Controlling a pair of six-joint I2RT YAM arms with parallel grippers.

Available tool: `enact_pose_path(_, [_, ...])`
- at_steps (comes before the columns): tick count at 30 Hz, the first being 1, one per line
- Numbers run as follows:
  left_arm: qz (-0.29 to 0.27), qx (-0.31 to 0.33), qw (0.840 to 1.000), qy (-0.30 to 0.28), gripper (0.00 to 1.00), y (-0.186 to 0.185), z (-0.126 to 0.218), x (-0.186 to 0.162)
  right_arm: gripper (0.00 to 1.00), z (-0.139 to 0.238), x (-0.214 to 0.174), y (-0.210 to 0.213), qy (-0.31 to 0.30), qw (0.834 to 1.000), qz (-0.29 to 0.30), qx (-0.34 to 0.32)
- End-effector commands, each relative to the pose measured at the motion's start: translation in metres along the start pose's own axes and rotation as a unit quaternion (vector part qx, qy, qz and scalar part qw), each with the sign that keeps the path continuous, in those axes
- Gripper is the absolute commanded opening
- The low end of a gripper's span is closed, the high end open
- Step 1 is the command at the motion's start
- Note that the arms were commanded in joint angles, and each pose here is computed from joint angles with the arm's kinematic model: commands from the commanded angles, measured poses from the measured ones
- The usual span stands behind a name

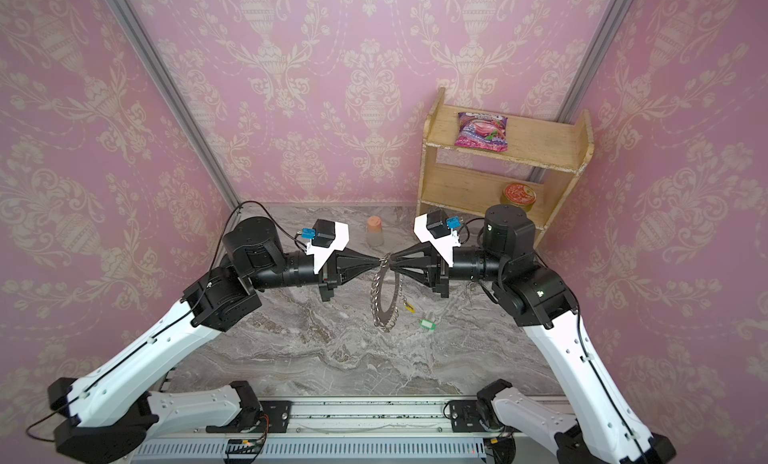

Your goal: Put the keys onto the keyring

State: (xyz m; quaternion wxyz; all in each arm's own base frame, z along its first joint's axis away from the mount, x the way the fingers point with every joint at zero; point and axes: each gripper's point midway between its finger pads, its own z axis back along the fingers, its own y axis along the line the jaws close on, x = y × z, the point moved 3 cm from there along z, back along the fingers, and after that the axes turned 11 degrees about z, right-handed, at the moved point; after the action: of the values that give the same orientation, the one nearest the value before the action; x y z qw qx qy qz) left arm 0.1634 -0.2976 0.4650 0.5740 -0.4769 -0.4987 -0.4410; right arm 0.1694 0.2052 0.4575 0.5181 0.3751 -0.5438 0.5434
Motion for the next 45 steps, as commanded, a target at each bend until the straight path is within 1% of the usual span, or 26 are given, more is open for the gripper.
enact_pose_path(1, [-0.027,-0.021,0.999,-0.032,0.0,-0.012,0.004,0.018,0.21,0.001,0.013,0.009,-0.023,0.999,0.004,0.024])
enact_pose_path(15, [-0.032,-0.03,0.998,-0.044,0.0,-0.017,0.001,0.026,0.17,-0.002,0.016,0.009,-0.038,0.999,-0.001,0.029])
enact_pose_path(23, [-0.039,-0.028,0.997,-0.056,0.0,-0.019,0.004,0.031,0.17,-0.003,0.012,0.009,-0.031,0.999,-0.004,0.024])
enact_pose_path(29, [-0.038,-0.029,0.997,-0.059,0.0,-0.02,0.005,0.032,0.11,-0.002,0.015,0.01,-0.037,0.999,-0.002,0.02])
enact_pose_path(35, [-0.034,-0.03,0.997,-0.061,0.0,-0.019,0.003,0.03,0.1,-0.002,0.017,0.01,-0.042,0.999,-0.003,0.022])
enact_pose_path(40, [-0.035,-0.031,0.997,-0.064,0.0,-0.019,0.003,0.031,0.06,-0.001,0.02,0.012,-0.047,0.999,0.0,0.023])
enact_pose_path(43, [-0.034,-0.031,0.997,-0.063,0.0,-0.019,0.002,0.03,0.0,-0.001,0.022,0.013,-0.049,0.998,0.001,0.025])
enact_pose_path(45, [-0.033,-0.031,0.997,-0.062,0.0,-0.018,0.002,0.029,0.0,-0.001,0.022,0.013,-0.049,0.999,0.002,0.024])
